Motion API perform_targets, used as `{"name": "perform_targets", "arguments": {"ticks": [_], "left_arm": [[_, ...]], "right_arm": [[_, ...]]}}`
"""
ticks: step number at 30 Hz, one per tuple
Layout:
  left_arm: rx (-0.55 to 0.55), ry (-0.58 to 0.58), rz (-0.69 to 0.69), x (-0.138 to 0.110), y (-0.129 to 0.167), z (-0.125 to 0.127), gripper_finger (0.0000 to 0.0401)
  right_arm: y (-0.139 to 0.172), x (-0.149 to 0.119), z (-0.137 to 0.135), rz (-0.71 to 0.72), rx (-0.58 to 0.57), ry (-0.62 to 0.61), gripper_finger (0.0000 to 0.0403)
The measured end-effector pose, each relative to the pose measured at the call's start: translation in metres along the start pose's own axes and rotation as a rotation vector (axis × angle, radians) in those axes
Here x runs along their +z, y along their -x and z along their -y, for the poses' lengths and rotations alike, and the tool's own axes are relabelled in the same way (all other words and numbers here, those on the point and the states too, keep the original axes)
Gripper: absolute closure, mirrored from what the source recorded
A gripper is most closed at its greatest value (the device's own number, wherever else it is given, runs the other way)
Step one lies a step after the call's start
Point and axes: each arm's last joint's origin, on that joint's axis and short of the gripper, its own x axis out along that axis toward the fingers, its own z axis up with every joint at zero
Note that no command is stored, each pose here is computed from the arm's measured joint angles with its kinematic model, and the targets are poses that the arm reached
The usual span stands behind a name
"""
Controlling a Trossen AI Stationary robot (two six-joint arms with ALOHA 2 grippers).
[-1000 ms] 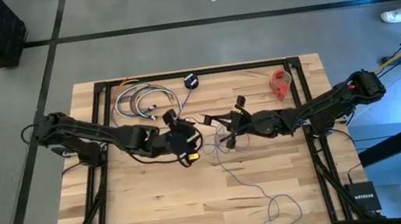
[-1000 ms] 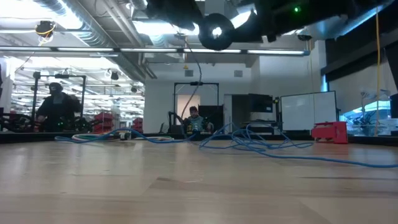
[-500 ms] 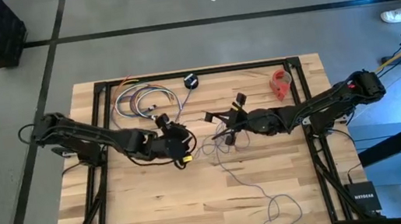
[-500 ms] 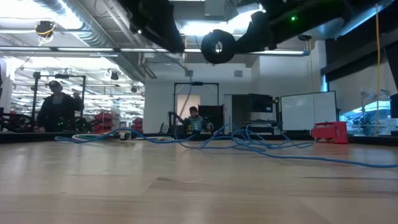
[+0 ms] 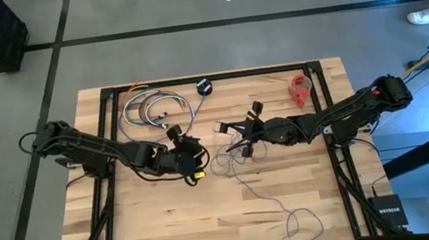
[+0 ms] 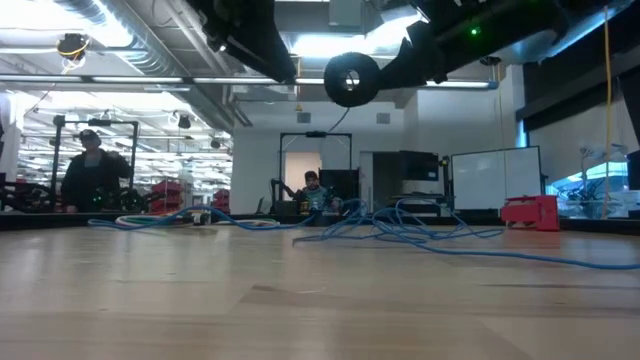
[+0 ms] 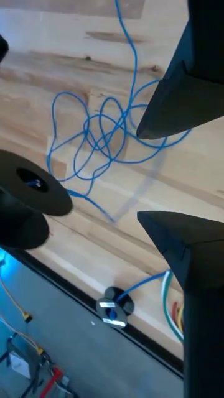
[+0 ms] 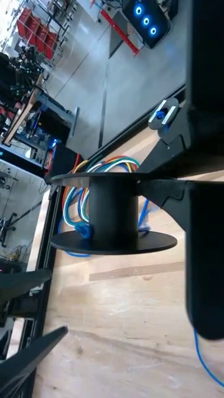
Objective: Coil cords
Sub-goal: Coil the blue wire onto the black spool
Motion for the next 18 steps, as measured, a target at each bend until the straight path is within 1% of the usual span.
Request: {"name": "perform_targets", "arguments": {"ticks": [6, 12, 15, 18], "left_arm": [[0.002, -0.031, 0.007, -0.001, -0.002, -0.001, 0.0208], [-0.01, -0.095, 0.068, -0.005, -0.009, 0.003, 0.0208], [-0.011, -0.123, 0.084, -0.008, -0.012, 0.002, 0.0208], [-0.02, -0.121, 0.101, -0.006, -0.012, 0.001, 0.0208]], "right_arm": [[0.0, -0.001, 0.0, -0.006, 0.001, 0.005, 0.04], [0.0, -0.002, 0.0, -0.018, 0.005, 0.013, 0.04], [0.0, -0.002, -0.001, -0.017, 0.033, 0.018, 0.04], [0.0, -0.002, -0.002, -0.007, 0.065, 0.02, 0.04]]}}
